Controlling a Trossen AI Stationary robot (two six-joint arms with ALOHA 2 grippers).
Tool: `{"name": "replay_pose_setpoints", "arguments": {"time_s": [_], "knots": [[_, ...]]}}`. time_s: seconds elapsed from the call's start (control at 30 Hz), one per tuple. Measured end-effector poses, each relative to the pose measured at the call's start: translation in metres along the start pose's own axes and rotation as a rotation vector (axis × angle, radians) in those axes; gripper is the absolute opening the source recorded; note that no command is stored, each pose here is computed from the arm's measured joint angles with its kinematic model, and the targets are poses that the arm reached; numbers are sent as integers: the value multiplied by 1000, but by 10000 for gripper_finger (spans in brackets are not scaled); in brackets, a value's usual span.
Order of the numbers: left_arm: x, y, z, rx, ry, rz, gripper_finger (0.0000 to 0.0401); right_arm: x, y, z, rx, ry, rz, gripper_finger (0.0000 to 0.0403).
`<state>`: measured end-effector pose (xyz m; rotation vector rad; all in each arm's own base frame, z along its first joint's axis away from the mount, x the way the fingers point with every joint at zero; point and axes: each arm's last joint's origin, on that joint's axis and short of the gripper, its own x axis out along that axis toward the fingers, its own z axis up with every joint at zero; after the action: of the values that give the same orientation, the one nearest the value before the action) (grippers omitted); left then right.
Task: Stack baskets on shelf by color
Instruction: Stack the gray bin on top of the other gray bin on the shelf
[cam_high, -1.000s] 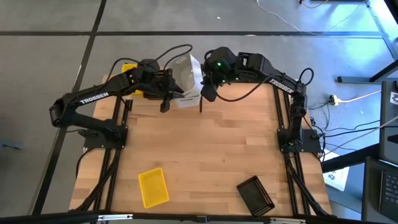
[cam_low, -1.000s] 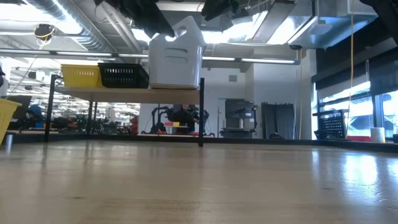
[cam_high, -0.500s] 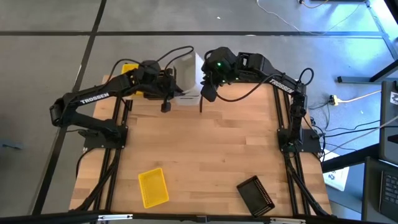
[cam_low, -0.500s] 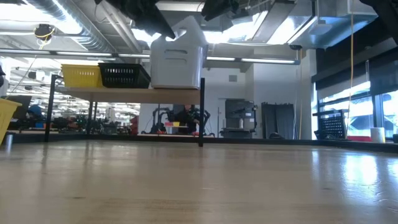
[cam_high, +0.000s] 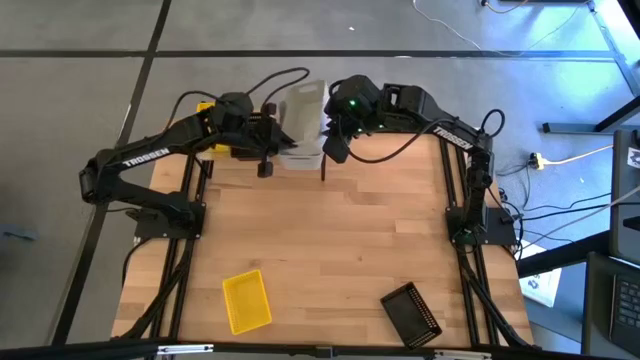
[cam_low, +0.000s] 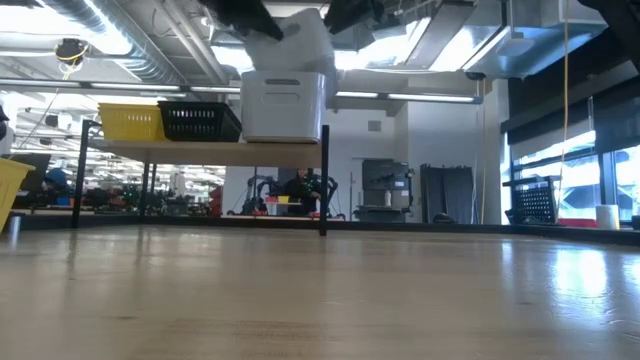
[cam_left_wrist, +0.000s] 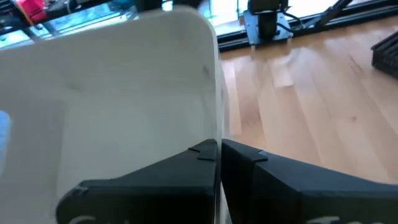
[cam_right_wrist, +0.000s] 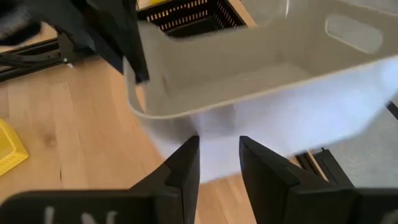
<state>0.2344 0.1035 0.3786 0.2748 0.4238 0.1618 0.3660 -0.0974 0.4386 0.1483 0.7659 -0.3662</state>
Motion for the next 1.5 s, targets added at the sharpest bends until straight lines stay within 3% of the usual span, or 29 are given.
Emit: {"name": "replay_pose_setpoints", "arguments": {"time_s": [0.27, 0.53, 0.87, 1.1, 1.5], "knots": [[-21, 6, 17, -15, 97, 81, 0, 0, 0, 0, 0, 0, 0, 112], [-25, 4, 19, 4, 126, 68, 0, 0, 0, 0, 0, 0, 0, 112], [-13, -2, 29, 67, 190, 67, 0, 0, 0, 0, 4, 0, -2, 112], [-3, 8, 48, 55, 330, 8, 0, 0, 0, 0, 1, -2, -17, 112], [16, 11, 50, 9, 388, -14, 0, -21, -3, 1, -41, -49, -43, 112]]}}
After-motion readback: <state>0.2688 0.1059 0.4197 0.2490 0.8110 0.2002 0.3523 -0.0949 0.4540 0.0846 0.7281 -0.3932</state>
